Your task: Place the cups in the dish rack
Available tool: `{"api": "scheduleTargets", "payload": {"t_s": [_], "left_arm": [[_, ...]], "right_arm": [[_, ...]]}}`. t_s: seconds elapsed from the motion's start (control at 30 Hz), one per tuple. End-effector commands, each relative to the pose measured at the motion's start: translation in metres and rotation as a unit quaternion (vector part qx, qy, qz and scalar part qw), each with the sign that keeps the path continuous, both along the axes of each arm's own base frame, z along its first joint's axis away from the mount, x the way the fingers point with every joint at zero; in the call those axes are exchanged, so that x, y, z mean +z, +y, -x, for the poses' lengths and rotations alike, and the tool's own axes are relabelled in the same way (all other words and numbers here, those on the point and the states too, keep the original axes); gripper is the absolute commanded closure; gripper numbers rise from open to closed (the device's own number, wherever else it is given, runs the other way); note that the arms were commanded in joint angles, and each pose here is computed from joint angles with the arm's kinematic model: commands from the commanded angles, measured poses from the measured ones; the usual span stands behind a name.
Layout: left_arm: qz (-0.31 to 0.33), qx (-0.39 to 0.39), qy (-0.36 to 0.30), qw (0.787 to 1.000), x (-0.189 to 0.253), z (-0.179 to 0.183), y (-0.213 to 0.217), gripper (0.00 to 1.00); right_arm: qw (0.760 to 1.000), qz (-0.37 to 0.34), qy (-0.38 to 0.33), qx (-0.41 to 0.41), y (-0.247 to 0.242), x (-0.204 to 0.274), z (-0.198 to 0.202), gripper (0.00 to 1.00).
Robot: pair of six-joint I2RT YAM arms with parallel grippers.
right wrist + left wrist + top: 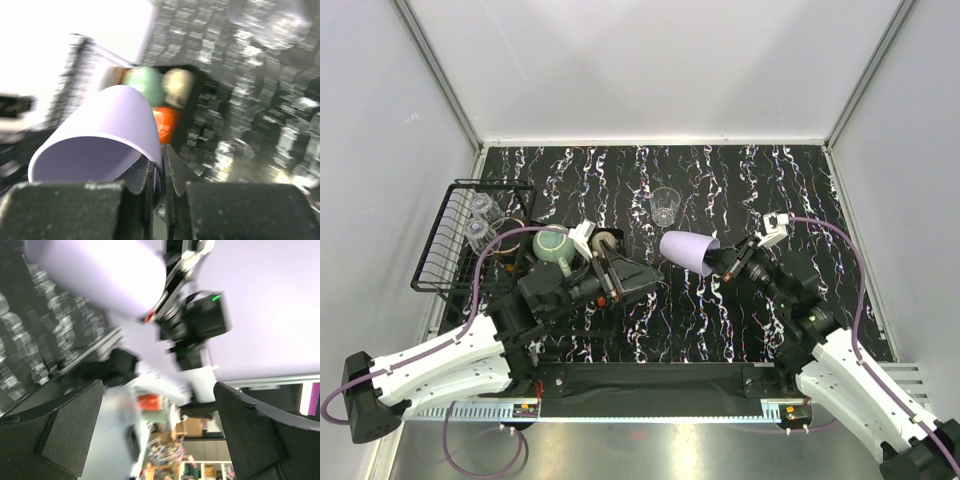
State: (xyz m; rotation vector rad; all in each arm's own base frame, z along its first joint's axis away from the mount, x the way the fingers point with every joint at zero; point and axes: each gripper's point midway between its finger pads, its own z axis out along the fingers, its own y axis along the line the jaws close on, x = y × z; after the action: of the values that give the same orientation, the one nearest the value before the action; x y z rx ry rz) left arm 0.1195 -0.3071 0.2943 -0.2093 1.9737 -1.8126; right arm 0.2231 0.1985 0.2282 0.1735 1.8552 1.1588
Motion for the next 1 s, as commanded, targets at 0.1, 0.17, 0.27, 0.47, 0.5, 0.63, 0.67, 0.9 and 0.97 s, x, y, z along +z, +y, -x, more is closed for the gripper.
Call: {"api": "scheduleTargets", "payload": {"t_s": [0.1, 0.17, 0.27, 0.47, 0.5, 0.63, 0.67, 0.9, 0.97], "left_arm": [[0.149, 0.047, -0.019, 0.988, 0.067, -0.016, 0.004, 0.01], [0.168, 0.057, 0.0, 0.984, 0.071, -0.02, 0.004, 0.01], [0.184, 0.064, 0.011, 0.981, 0.08, -0.023, -0.001, 0.01], [0.187, 0.07, 0.007, 0.98, 0.101, -0.026, -0.02, 0.01], [0.185, 0.076, 0.006, 0.98, 0.102, -0.027, -0.022, 0.01], [0.184, 0.111, -0.027, 0.976, 0.116, -0.03, -0.025, 0.01], [0.183, 0.118, -0.032, 0.976, 0.117, -0.03, -0.025, 0.01], [0.176, 0.16, -0.052, 0.97, 0.115, -0.035, -0.028, 0.01], [0.173, 0.171, -0.049, 0.969, 0.111, -0.038, -0.029, 0.01]], "right_arm": [[0.977, -0.129, -0.148, 0.085, 0.016, 0.101, 0.036, 1.0], [0.974, -0.136, -0.159, 0.087, 0.015, 0.106, 0.04, 1.0], [0.969, -0.151, -0.178, 0.086, 0.012, 0.116, 0.044, 1.0], [0.963, -0.16, -0.193, 0.098, 0.014, 0.123, 0.049, 1.0], [0.962, -0.162, -0.195, 0.099, 0.015, 0.124, 0.051, 1.0], [0.963, -0.162, -0.194, 0.094, 0.014, 0.119, 0.051, 1.0], [0.963, -0.163, -0.193, 0.094, 0.014, 0.119, 0.051, 1.0], [0.962, -0.162, -0.2, 0.093, 0.012, 0.119, 0.054, 1.0], [0.961, -0.163, -0.204, 0.095, 0.012, 0.12, 0.056, 1.0]]}}
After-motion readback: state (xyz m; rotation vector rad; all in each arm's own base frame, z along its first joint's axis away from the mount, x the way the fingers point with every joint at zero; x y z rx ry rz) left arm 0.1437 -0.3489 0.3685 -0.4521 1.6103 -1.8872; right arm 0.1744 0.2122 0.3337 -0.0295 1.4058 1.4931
